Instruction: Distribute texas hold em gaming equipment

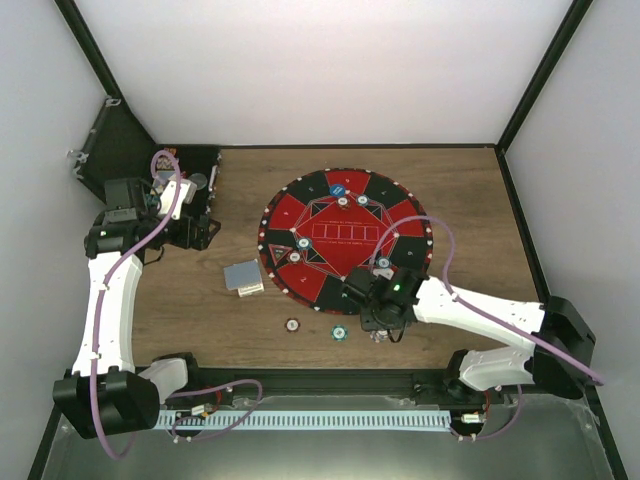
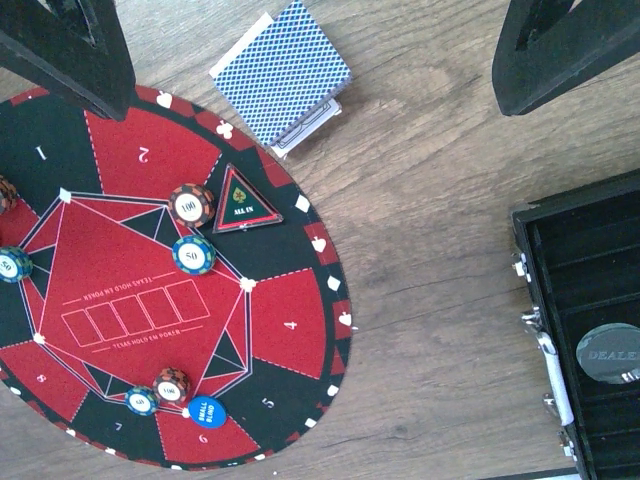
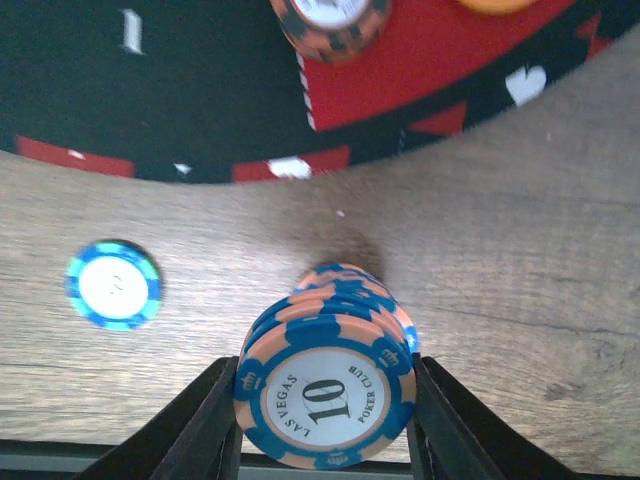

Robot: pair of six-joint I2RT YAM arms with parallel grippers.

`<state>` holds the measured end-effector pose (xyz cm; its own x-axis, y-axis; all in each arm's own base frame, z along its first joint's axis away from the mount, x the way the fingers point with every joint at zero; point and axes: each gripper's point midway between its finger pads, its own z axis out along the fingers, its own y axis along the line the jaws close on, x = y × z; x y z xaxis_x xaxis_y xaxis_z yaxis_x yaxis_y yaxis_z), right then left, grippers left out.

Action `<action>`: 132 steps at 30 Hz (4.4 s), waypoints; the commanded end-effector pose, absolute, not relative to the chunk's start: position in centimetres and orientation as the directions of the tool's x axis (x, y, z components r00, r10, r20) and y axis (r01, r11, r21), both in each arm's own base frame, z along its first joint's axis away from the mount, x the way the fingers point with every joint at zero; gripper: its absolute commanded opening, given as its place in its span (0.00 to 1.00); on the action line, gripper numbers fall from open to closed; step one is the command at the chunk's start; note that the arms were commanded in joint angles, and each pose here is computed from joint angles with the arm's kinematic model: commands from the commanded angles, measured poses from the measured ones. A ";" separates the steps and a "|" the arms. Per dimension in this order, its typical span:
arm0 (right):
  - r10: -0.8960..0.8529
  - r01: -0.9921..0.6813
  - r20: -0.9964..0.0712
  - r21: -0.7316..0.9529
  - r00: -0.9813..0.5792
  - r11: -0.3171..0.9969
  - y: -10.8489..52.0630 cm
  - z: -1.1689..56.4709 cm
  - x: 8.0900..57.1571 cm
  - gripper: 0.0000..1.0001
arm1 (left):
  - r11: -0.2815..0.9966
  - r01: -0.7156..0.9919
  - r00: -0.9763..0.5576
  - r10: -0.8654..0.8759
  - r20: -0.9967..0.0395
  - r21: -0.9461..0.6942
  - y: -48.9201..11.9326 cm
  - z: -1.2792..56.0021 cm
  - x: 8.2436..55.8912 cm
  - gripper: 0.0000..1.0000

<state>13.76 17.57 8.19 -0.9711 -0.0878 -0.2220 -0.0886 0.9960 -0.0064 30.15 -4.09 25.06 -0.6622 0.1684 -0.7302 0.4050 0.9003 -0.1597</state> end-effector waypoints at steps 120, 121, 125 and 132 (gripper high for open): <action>-0.132 -0.135 -0.130 0.016 -0.983 0.991 17.4 4.2 13.2 0.52 | 0.899 0.411 -0.625 0.159 -0.764 -0.149 -4.1 26.2 30.7 1.00; -0.133 -0.136 -0.128 0.014 -0.983 0.991 17.4 4.2 13.2 0.52 | 0.900 0.411 -0.624 0.159 -0.765 -0.148 -4.1 26.3 30.7 1.00; -0.135 -0.137 -0.124 0.009 -0.983 0.991 17.4 4.0 13.2 0.46 | 0.900 0.413 -0.613 0.161 -0.774 -0.139 -4.1 26.8 30.7 1.00; -0.134 -0.137 -0.138 0.013 -0.981 0.990 17.7 4.7 13.5 0.30 | 0.901 0.413 -0.616 0.170 -0.769 -0.131 -3.9 26.7 30.7 1.00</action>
<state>12.98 17.09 3.79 -0.9847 -0.1327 -0.1129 -0.1346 0.9909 0.0087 30.70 -4.12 25.67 -0.6421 0.1561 -0.7506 0.4048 0.9005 -0.1590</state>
